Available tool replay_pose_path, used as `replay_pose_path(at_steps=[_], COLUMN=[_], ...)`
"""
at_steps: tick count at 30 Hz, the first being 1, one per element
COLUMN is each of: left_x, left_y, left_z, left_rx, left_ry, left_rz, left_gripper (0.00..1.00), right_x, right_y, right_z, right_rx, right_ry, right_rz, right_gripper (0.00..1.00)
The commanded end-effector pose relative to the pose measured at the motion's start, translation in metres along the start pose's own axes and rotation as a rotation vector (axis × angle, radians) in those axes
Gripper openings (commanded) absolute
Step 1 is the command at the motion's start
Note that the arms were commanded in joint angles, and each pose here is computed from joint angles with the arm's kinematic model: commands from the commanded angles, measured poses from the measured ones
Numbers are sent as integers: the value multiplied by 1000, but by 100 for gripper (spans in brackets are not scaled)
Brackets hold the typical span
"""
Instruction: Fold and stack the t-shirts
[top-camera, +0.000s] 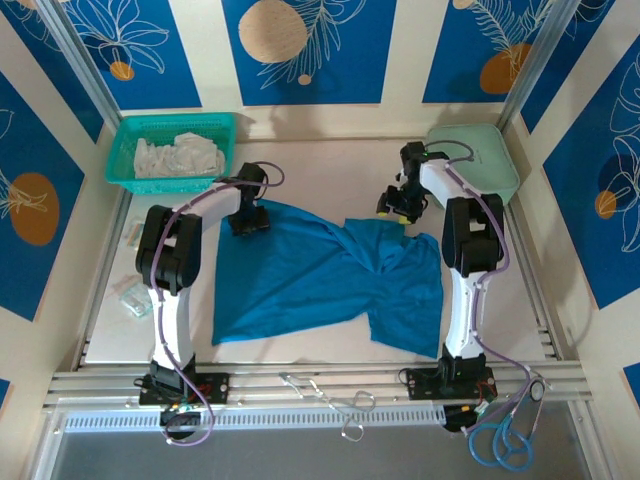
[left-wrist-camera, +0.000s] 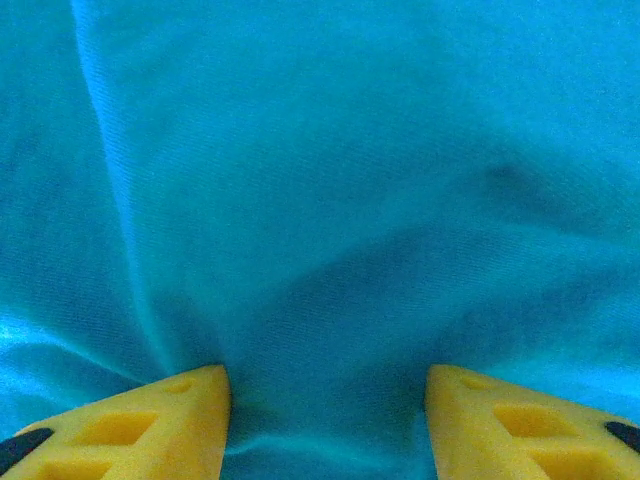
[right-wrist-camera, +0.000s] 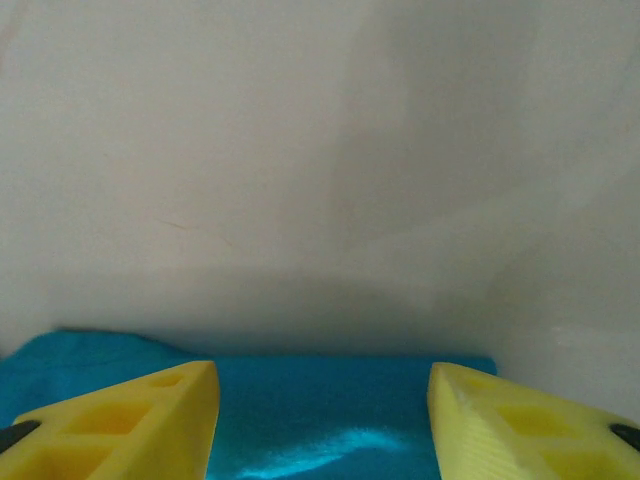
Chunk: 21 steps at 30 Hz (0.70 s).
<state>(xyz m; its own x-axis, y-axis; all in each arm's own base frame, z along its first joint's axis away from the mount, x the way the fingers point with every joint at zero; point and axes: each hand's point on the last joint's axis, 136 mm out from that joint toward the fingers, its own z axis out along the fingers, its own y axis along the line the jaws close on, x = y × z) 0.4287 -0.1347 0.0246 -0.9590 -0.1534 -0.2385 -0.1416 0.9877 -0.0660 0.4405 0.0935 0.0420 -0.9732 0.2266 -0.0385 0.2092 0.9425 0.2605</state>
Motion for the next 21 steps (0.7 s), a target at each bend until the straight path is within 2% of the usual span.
replay_pose_path(at_steps=[1, 4, 6, 7, 10, 14, 21], left_x=[10, 11, 11, 12, 12, 12, 12], left_y=[-2, -3, -4, -5, -5, -5, -5], left_z=[-12, -11, -11, -11, -12, -13, -16], left_rx=[14, 19, 25, 26, 29, 29, 33], left_ry=[31, 35, 36, 37, 36, 33, 28], left_rz=[-3, -4, -8, -7, -9, -9, -10], left_gripper=[54, 54, 54, 54, 53, 53, 53], right_x=[14, 21, 24, 25, 23, 17, 5], right_y=[1, 1, 2, 5, 11, 22, 45], right_z=[-3, 4, 6, 7, 1, -22, -84], right_rx=[-3, -9, -19, -28, -51, -66, -93], right_ry=[31, 40, 47, 50, 36, -19, -162], right_rz=[-1, 4, 4, 1, -2, -20, -72], right_gripper=[61, 62, 57, 52, 27, 0, 0])
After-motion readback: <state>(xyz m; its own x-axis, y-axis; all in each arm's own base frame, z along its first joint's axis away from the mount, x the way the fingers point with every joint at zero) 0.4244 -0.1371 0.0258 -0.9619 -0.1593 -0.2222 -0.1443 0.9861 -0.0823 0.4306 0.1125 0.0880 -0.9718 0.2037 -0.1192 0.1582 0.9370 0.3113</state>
